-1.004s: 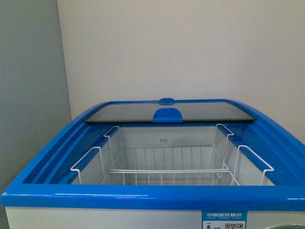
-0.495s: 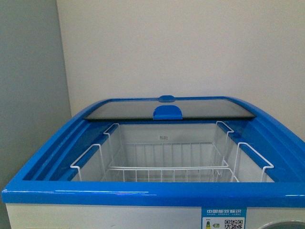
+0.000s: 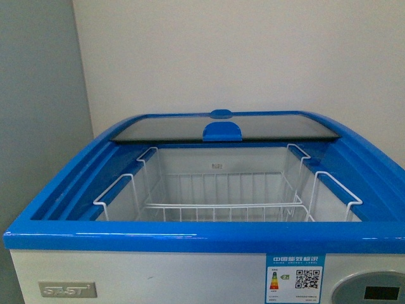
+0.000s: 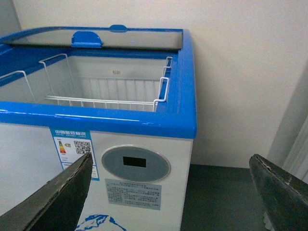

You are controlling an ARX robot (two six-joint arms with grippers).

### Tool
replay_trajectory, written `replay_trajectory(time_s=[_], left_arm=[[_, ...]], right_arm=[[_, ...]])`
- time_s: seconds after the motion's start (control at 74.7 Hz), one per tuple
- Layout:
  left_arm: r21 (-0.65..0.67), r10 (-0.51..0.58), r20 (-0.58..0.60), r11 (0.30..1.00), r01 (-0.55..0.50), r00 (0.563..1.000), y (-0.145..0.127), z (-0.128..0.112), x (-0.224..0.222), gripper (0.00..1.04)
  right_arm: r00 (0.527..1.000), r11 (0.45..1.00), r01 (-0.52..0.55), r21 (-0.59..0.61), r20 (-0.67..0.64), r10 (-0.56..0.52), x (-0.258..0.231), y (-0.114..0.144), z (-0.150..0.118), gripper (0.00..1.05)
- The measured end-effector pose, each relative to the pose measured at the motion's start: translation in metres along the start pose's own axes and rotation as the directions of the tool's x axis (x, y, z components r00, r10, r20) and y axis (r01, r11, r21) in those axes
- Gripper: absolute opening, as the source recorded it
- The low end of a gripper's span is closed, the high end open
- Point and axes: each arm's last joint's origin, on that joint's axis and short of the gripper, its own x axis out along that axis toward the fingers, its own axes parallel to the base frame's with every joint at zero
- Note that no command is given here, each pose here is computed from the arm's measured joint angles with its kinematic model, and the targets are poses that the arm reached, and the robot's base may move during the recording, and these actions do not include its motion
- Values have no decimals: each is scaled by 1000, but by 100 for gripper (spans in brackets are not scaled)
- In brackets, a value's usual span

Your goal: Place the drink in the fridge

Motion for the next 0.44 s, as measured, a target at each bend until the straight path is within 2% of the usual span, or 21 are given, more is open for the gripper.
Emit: replay_trajectory(time_s=[0.04,0.442], left_arm=[[1,0,0,1000,0,1000,0,0,0,98],[1,0,0,1000,0,1000,0,0,0,97]], right_arm=[[1000,1000,0,0,0,0,0,0,0,98],[1000,1000,0,0,0,0,0,0,0,98]])
